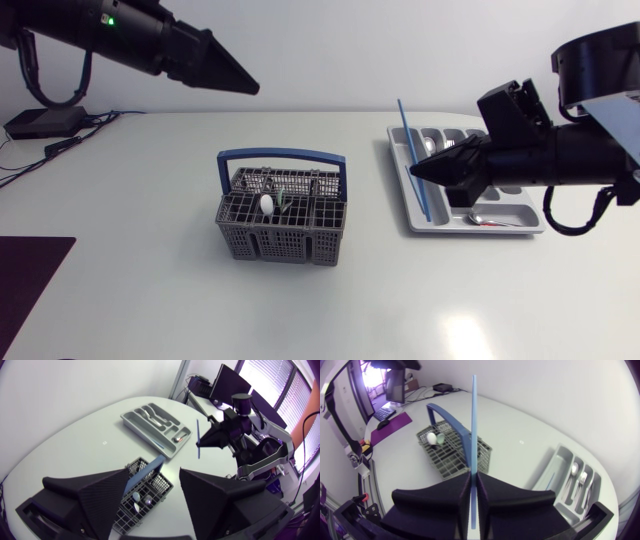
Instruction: Unload the cutlery basket into the drawer organizer.
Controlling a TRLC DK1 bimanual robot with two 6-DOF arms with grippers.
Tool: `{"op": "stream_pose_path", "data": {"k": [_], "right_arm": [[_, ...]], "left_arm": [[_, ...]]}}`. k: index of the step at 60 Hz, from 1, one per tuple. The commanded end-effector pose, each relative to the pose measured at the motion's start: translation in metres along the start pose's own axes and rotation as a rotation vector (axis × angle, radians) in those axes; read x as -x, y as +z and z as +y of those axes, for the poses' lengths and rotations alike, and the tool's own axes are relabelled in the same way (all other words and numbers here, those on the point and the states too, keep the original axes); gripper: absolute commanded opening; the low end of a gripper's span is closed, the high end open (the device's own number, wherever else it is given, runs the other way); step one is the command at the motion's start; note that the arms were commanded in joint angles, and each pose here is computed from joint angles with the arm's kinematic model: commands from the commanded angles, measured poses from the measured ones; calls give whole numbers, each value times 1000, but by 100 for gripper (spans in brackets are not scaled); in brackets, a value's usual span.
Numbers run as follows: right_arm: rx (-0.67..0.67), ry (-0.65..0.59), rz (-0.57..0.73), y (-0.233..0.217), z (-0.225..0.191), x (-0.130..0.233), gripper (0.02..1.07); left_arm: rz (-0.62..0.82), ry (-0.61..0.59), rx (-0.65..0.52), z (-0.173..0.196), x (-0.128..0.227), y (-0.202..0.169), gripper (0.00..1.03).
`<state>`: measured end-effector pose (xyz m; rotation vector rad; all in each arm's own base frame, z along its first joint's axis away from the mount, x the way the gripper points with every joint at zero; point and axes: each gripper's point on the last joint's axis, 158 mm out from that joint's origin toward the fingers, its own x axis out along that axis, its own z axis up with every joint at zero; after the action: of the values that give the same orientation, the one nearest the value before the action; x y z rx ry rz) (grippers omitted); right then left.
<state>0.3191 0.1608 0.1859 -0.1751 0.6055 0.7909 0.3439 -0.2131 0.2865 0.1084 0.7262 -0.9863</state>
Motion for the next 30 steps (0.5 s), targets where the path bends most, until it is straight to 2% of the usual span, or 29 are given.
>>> {"op": "stream_pose_path", "data": {"k": [1,11,30], "right_arm": [[-77,-27,56,-15,-32,-13,8],[-228,-82,114,-32,-88,-39,8],[-409,-198,242,-61,-167,-101,8]], "left_arm": [[91,-12,-22,-10,-11,-33,76],[200,11,-40,-14,-25,-75,76],[299,10,-10,-11,-38,-120,76]]}}
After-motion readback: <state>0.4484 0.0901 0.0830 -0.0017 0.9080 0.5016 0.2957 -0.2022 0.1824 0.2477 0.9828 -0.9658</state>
